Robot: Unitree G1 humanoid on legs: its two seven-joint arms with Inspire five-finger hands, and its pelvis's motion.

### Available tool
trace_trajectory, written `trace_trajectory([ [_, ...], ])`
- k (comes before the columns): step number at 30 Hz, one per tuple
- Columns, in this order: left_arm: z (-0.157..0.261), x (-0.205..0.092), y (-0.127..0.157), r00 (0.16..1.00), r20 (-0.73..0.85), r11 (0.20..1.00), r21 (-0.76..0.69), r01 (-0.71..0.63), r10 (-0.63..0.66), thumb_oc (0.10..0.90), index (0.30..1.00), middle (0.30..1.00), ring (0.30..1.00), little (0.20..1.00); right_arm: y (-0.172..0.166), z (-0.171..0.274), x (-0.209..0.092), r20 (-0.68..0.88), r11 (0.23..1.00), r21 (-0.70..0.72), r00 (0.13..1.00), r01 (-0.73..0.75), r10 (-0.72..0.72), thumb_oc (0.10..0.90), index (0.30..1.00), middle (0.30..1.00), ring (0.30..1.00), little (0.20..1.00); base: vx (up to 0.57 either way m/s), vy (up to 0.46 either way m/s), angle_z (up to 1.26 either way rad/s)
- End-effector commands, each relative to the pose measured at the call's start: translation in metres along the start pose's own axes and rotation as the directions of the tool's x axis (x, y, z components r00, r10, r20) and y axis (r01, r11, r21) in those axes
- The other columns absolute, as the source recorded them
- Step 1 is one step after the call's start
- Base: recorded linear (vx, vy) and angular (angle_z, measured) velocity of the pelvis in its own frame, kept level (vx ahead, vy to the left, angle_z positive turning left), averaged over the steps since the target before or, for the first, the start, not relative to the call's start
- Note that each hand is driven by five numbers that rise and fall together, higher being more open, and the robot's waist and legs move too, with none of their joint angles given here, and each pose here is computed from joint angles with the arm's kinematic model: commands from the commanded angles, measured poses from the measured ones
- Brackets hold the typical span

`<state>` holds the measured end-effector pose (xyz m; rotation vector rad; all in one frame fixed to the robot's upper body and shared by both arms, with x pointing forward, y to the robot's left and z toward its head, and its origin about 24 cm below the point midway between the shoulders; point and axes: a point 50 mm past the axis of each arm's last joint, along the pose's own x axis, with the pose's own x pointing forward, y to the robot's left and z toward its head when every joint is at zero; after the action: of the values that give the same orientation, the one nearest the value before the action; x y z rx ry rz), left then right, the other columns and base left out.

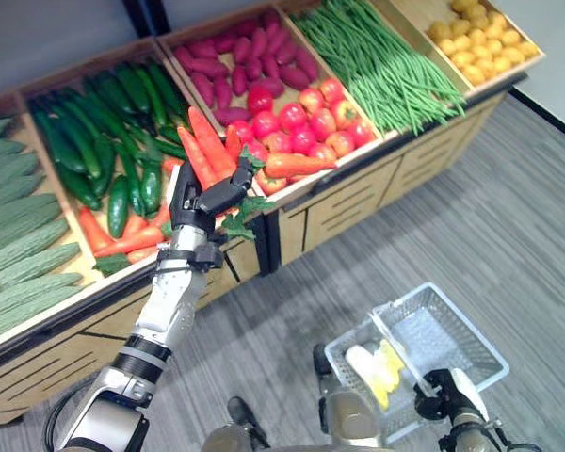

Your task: Get the vegetables into the basket

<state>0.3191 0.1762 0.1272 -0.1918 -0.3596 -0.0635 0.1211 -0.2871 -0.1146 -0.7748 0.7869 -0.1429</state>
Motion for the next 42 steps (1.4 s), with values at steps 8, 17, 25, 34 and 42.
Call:
trace_trajectory([
  [8,0.067,0.025,-0.007,0.950,0.291,0.992,0.074,0.098,-0.115,0.400,0.300,0.300,0.300,0.300,-0.007,0.020,0.011,0.068,0.999,-0.002,0.997,0.033,-0.033,0.400,0.300,0.300,0.300,0.300,-0.12,0.018,-0.84],
  [17,0.058,0.018,-0.002,0.963,0.245,0.991,0.096,0.089,-0.111,0.400,0.300,0.300,0.300,0.300,-0.013,0.018,0.006,0.094,0.999,0.017,0.995,0.041,-0.042,0.400,0.300,0.300,0.300,0.300,0.02,-0.156,-0.38],
  [25,0.051,0.019,-0.018,0.962,0.225,0.987,0.070,0.144,-0.156,0.400,0.300,0.300,0.300,0.300,-0.018,-0.004,-0.004,0.040,0.997,0.028,0.997,0.066,-0.067,0.400,0.300,0.300,0.300,0.300,-0.02,-0.113,-0.03],
  [34,0.042,0.023,-0.040,0.955,0.206,0.977,0.021,0.212,-0.212,0.400,0.300,0.300,0.300,0.300,-0.025,-0.025,-0.016,-0.006,0.995,0.017,0.996,0.093,-0.093,0.400,0.300,0.300,0.300,0.300,-0.02,-0.159,0.02],
  [42,0.048,0.010,-0.017,0.956,0.249,0.986,0.091,0.136,-0.155,0.400,0.300,0.300,0.300,0.300,-0.032,0.009,0.010,0.082,0.997,-0.048,0.995,0.067,-0.063,0.400,0.300,0.300,0.300,0.300,0.00,0.031,-1.16],
])
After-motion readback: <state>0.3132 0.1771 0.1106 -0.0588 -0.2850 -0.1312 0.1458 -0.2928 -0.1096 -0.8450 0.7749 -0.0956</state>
